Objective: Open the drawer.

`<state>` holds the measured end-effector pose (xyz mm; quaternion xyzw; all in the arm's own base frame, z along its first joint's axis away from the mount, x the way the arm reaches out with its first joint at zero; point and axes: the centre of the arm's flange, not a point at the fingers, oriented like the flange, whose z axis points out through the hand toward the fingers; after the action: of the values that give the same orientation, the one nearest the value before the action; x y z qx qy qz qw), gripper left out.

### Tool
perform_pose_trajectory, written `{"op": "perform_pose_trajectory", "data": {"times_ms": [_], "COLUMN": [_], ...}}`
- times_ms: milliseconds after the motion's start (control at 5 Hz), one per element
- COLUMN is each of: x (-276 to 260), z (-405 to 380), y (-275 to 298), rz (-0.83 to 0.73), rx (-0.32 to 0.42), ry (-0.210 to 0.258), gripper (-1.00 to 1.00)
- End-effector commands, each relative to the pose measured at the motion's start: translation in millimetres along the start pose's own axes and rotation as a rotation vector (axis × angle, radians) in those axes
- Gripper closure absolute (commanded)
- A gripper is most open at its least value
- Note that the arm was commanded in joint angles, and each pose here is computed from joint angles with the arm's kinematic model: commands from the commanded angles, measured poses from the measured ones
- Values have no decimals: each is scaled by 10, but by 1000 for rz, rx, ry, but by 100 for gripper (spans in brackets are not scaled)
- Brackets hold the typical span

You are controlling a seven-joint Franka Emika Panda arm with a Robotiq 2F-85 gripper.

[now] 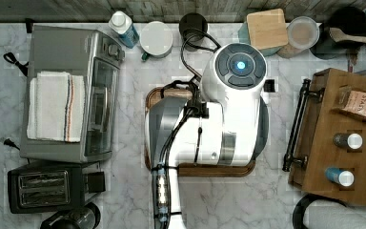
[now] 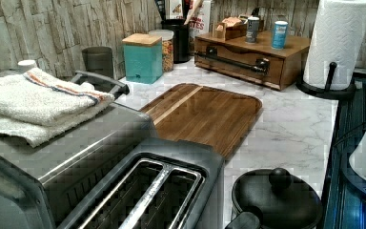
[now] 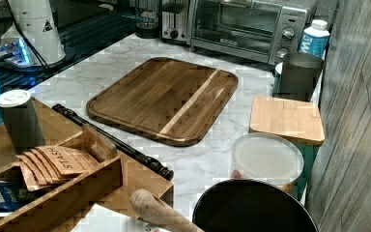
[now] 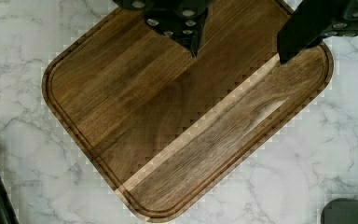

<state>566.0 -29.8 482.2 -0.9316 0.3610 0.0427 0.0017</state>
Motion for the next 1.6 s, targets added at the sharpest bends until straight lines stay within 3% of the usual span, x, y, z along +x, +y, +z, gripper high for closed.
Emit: {"op": "perform_pose_trajectory", "data": {"times_ms": [200, 600, 1000, 1400, 1600], "x": [-12, 3, 417, 819, 970], "z": [43, 422, 600, 507, 623], "y": [4, 402, 967, 1365, 1543], "rz": [2, -200, -376, -378, -394], "rx": [0, -30, -20, 7, 21], "ry": [-12, 99, 110, 128, 204], "gripper": [-100, -100, -100, -100, -100]}}
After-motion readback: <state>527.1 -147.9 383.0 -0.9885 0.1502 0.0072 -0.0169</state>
